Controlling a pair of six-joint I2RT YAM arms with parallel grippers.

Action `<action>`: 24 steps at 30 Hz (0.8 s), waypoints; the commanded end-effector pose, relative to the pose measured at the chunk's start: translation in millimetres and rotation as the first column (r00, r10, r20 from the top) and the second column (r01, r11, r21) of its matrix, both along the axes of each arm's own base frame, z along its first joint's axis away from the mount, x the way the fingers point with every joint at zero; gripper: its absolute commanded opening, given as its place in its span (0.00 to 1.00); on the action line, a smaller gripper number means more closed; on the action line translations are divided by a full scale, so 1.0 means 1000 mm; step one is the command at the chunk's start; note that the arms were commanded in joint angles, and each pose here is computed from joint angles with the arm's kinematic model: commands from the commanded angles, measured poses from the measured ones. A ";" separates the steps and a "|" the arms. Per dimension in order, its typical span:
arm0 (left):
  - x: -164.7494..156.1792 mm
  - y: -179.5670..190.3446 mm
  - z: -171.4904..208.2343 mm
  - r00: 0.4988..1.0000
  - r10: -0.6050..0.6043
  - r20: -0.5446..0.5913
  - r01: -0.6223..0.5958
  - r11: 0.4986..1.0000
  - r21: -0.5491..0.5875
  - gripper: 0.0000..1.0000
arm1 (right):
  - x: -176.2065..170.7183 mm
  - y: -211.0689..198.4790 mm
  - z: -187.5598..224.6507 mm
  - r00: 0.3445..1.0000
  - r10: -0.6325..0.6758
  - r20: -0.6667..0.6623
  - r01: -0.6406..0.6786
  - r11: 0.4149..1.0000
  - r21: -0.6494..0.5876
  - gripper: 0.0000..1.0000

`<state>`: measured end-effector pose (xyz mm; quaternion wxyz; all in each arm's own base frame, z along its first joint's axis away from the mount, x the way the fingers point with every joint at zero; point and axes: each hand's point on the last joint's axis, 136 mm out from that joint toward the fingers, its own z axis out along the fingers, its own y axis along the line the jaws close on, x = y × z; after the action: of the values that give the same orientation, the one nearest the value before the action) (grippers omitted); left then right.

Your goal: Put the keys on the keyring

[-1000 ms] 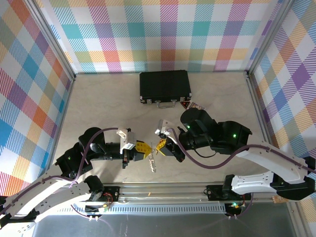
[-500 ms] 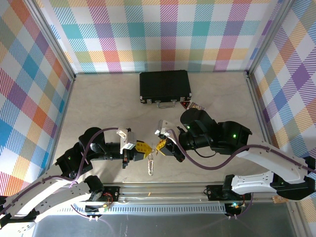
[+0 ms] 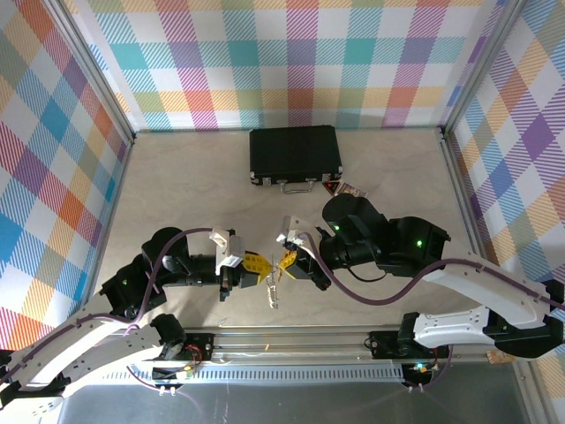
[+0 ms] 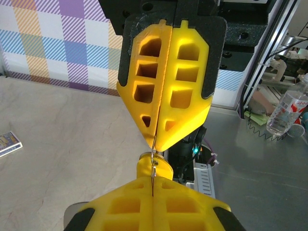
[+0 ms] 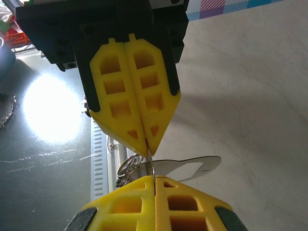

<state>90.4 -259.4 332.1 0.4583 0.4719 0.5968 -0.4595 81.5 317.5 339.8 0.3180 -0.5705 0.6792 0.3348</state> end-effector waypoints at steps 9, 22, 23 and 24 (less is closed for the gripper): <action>-0.003 0.000 0.022 0.999 -0.015 0.045 0.017 0.998 -0.053 0.00 | -0.007 -0.004 -0.011 1.000 0.021 -0.009 -0.021 1.000 -0.017 0.00; -0.002 0.000 0.021 0.999 -0.012 0.043 0.014 0.998 -0.055 0.00 | -0.005 -0.008 -0.007 1.000 0.002 0.008 -0.002 1.000 0.001 0.00; -0.002 0.000 0.021 0.999 -0.012 0.042 0.014 0.998 -0.055 0.00 | -0.005 -0.007 -0.007 1.000 0.005 0.007 -0.005 1.000 0.003 0.00; -0.002 0.000 0.021 0.999 -0.012 0.042 0.014 0.998 -0.056 0.00 | -0.005 -0.006 -0.007 1.000 0.005 0.008 -0.005 1.000 0.004 0.00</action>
<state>91.8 -260.8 330.7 0.4563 0.4715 0.5992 -0.4587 79.3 306.3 334.6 0.3242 -0.5685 0.6811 0.3283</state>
